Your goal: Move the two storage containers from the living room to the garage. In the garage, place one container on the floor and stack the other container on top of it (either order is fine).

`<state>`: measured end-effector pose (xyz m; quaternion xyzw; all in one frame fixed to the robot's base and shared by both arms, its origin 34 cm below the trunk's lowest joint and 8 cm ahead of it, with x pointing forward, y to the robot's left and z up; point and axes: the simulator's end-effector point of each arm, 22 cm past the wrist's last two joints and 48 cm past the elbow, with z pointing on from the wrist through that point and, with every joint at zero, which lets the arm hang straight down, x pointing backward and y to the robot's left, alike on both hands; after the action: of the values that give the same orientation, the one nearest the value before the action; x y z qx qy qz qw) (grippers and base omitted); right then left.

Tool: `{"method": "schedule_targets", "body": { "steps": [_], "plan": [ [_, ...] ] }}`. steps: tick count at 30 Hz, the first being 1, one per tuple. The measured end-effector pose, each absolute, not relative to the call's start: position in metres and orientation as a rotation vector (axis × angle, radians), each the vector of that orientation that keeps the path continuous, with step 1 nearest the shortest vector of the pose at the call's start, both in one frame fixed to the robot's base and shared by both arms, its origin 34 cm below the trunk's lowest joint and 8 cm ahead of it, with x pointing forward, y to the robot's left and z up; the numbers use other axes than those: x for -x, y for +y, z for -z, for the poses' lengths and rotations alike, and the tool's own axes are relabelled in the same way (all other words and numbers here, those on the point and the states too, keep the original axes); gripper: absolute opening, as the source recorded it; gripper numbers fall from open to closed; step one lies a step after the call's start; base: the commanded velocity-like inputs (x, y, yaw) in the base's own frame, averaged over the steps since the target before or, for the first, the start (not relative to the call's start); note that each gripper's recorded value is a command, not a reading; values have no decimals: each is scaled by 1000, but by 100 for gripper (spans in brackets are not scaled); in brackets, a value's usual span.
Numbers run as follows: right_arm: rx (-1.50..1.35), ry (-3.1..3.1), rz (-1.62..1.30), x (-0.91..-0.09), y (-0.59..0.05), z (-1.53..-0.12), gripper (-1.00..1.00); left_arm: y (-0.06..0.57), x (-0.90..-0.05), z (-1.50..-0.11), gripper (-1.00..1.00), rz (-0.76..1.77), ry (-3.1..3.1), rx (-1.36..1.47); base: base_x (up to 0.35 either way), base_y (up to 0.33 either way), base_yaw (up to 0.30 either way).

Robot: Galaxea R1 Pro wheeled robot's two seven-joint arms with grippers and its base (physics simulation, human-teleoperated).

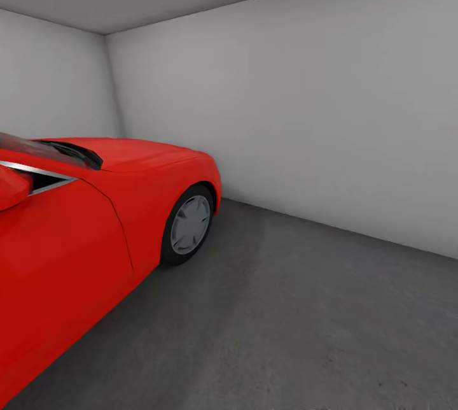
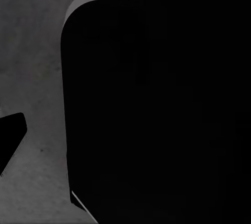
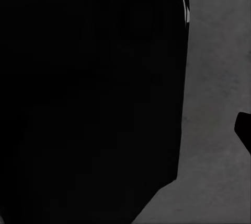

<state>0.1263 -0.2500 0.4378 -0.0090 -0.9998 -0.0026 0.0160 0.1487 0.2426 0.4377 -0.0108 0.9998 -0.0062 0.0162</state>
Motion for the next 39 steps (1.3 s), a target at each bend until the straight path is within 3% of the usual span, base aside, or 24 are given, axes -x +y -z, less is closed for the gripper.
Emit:
{"method": "schedule_targets", "body": {
  "steps": [39],
  "plan": [
    [25,-3140,-5,-133,-251,-438,100,255,-150,-438,100,-9,3106,3,0,0,-294]
  ]
}}
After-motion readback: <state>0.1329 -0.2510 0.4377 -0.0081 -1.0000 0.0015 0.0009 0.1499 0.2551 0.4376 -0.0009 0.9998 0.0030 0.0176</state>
